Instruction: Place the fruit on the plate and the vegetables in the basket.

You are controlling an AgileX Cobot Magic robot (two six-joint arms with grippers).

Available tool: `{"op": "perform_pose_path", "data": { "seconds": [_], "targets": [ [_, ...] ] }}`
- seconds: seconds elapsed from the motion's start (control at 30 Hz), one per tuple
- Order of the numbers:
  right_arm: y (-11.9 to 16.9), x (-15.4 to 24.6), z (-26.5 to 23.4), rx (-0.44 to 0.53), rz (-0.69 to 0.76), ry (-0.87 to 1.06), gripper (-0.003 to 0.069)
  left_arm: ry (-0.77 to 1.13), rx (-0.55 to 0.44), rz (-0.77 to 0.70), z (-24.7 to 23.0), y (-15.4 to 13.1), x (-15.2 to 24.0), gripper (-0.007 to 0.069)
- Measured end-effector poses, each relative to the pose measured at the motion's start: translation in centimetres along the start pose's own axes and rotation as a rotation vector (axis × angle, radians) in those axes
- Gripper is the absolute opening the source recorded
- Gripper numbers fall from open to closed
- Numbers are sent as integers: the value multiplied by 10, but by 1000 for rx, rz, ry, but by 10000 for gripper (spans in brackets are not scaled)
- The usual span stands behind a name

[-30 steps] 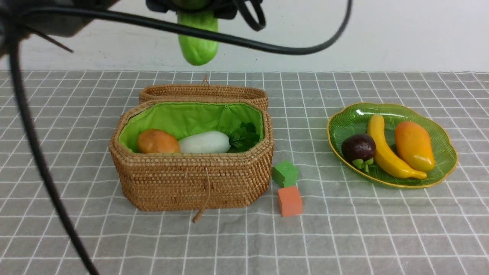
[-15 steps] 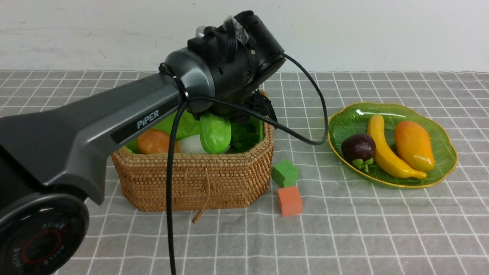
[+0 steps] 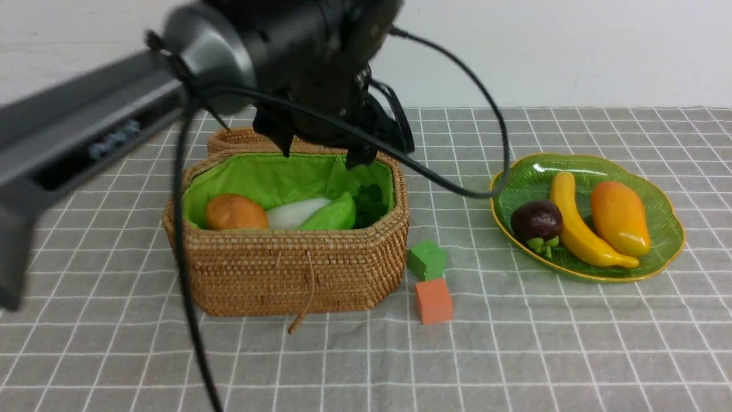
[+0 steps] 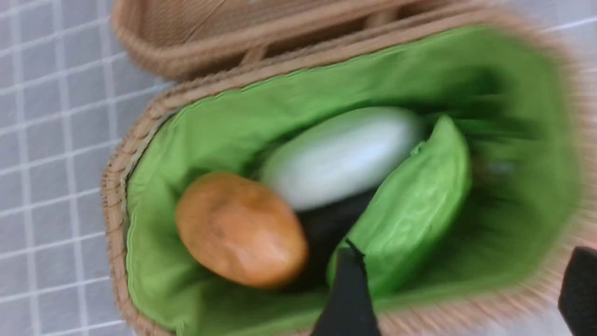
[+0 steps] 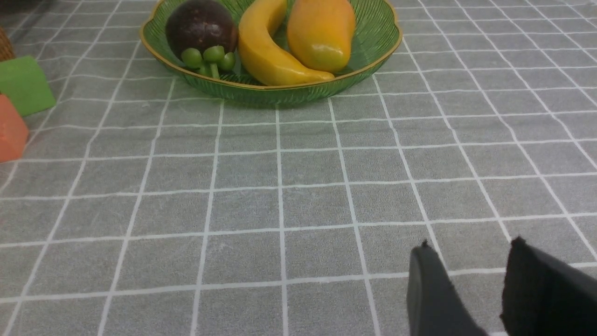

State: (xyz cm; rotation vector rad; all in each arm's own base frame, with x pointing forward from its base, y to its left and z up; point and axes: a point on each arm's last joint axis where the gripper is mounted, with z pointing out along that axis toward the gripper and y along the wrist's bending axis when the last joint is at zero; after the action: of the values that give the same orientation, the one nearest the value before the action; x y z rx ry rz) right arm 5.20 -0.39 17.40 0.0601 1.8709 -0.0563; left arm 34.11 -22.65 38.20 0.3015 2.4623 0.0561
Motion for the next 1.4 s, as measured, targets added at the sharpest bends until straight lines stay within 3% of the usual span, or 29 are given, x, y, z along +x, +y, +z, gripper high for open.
{"op": "perform_pose_path", "data": {
  "seconds": [0.17,0.2,0.3,0.33,0.43,0.47,0.5,0.53,0.57,0.67,0.8,1.03,1.4],
  "targets": [
    [0,0,0,0,0,0,242,-166,145,-47,-108,37,10,481],
    [0,0,0,0,0,0,242,-244,187,-75,-156,60,27,438],
    [0,0,0,0,0,0,242,-312,224,-102,-202,89,64,354],
    [0,0,0,0,0,0,242,-352,241,-124,-226,108,93,287],
    [0,0,0,0,0,0,242,-364,252,-152,-239,124,129,211],
    [0,0,0,0,0,0,242,-359,261,-188,-241,137,167,111],
    [0,0,0,0,0,0,242,-338,257,-200,-234,140,184,61],
    [0,0,0,0,0,0,242,-349,262,-206,-237,143,191,61],
    [0,0,0,0,0,0,242,-318,255,-208,-225,148,221,-9],
    [0,0,0,0,0,0,242,-302,266,-209,-215,153,252,-13],
    [0,0,0,0,0,0,242,-247,350,-171,-199,148,286,-13],
    [0,0,0,0,0,0,242,-224,451,-88,-201,139,292,-13],
    [0,0,0,0,0,0,242,-232,440,-87,-201,140,292,-13]
  ]
}}
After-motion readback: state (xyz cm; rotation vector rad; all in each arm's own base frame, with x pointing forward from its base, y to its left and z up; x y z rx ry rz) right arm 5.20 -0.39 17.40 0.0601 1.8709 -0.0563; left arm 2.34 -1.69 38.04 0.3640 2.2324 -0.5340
